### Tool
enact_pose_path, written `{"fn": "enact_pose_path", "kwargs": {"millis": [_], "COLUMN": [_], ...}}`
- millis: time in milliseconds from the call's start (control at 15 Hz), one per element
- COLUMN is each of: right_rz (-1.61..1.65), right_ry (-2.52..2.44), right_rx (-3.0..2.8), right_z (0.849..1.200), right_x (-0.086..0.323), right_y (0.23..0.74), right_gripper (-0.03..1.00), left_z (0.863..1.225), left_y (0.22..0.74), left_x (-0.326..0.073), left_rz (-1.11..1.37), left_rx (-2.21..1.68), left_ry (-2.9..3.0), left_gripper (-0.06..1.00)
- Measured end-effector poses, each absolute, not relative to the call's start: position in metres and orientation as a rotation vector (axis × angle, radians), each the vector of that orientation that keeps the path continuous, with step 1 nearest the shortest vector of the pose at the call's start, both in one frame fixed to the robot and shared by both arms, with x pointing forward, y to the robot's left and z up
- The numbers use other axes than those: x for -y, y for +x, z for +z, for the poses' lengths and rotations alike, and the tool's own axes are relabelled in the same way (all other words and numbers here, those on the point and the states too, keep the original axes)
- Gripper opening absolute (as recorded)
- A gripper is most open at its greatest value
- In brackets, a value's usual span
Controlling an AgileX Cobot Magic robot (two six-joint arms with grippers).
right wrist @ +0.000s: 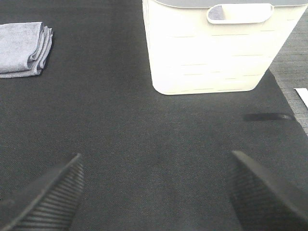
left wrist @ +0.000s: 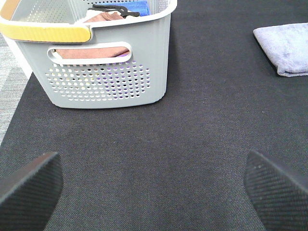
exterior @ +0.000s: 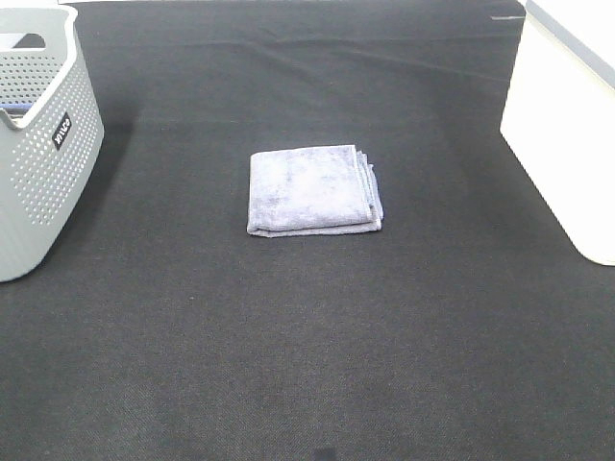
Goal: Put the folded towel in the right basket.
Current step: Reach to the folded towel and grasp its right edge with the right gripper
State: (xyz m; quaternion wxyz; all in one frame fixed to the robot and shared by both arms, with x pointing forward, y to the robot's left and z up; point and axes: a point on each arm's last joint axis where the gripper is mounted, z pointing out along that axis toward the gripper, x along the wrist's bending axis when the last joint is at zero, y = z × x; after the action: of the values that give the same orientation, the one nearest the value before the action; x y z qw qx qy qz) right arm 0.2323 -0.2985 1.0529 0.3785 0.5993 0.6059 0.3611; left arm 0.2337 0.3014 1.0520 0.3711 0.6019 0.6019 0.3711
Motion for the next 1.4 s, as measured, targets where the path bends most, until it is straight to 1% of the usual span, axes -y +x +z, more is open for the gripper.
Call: {"fn": "enact_pose_path", "kwargs": {"millis": [1267,1400], "right_rz": [0.923,0.929], "right_ry": [1.531,1.525], "right_rx": [-1.548,-1.541], "right_z": [1.0529,1.058], "right_x": [0.2985,0.2985], "right_y": [0.2323,0.2359], "right_gripper": [0.77,0.77], "left_z": [1.052,1.052], "left_y": [0.2337,0.2337], "left_x": [-0.3014,-0.3014], "left_rz": [0.952,0.952], "left_rx": [-1.543,-1.543], "left_ry": [1.543,1.543], "left_gripper": [0.97,0.97]}}
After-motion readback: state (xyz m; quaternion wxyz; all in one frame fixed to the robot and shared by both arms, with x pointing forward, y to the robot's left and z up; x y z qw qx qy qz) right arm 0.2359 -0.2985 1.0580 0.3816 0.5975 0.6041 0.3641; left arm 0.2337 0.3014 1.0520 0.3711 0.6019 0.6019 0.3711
